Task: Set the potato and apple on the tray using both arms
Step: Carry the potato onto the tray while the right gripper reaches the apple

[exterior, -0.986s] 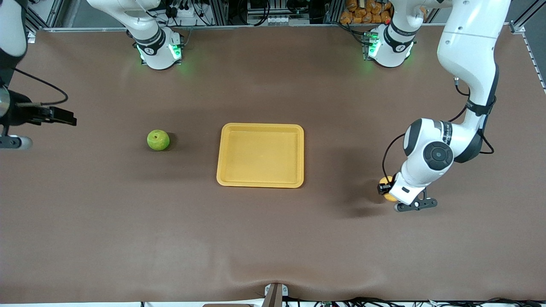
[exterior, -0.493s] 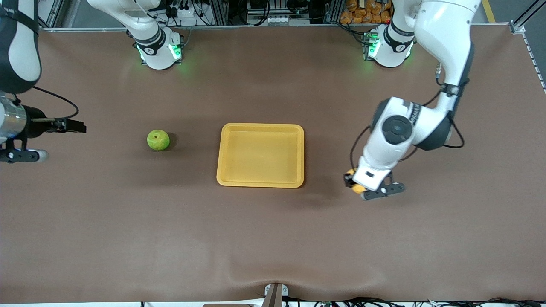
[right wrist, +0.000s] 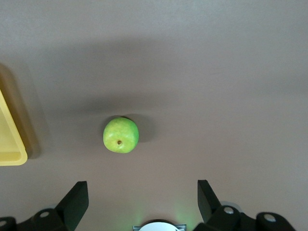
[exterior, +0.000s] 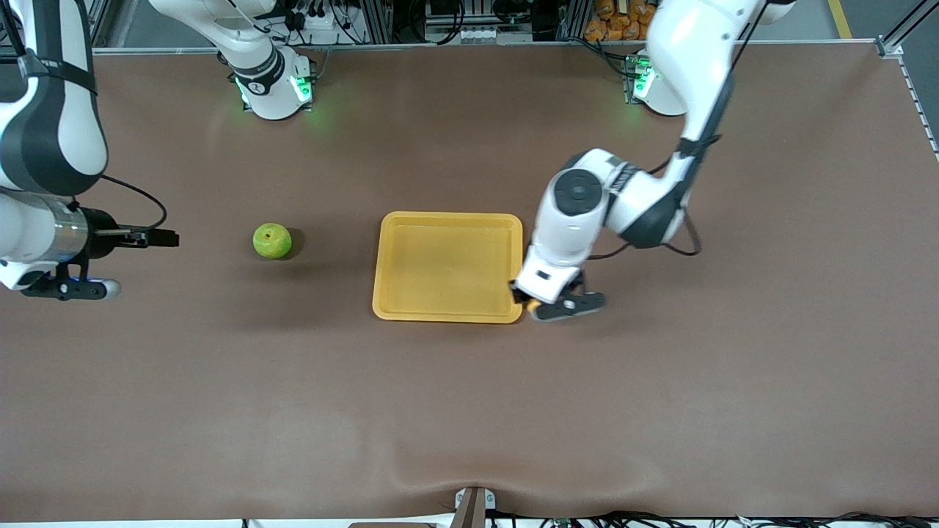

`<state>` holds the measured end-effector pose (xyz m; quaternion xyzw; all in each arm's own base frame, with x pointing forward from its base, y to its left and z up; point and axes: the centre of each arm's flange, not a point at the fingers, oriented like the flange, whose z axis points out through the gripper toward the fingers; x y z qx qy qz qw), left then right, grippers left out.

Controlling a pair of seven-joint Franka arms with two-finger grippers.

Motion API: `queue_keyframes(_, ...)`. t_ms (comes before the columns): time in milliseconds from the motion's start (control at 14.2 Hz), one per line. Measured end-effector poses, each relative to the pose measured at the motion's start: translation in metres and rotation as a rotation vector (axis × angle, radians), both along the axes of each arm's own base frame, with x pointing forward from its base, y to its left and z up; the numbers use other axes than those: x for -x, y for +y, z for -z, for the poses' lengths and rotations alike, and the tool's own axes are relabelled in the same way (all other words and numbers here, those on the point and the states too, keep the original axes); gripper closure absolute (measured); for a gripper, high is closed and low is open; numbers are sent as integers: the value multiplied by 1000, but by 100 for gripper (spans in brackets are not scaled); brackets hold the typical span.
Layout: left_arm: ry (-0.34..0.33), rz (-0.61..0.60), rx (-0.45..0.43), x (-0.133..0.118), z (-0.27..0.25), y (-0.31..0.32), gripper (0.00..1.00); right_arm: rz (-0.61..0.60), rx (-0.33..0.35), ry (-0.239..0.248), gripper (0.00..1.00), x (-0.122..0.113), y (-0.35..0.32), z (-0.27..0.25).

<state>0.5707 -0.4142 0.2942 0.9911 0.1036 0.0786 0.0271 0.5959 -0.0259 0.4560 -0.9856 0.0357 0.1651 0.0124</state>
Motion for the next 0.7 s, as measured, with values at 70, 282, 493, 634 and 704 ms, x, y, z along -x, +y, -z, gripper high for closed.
queue_keyframes(70, 5, 16, -2, 5, 7, -13, 44, 4, -2, 2, 0, 0, 2, 4)
queue_keyframes(282, 18, 73, -12, 24, 21, -40, 44, 20, -25, 6, 0, 3, 6, 25)
queue_keyframes(493, 50, 166, -32, 43, 43, -58, 44, 22, -30, 13, 0, 10, 10, 57)
queue_keyframes(634, 73, 205, -39, 52, 58, -65, 44, 18, -28, 11, 0, 15, 16, 76)
queue_keyframes(704, 83, 220, -44, 57, 63, -68, 44, 15, -28, 7, 0, 17, 19, 85)
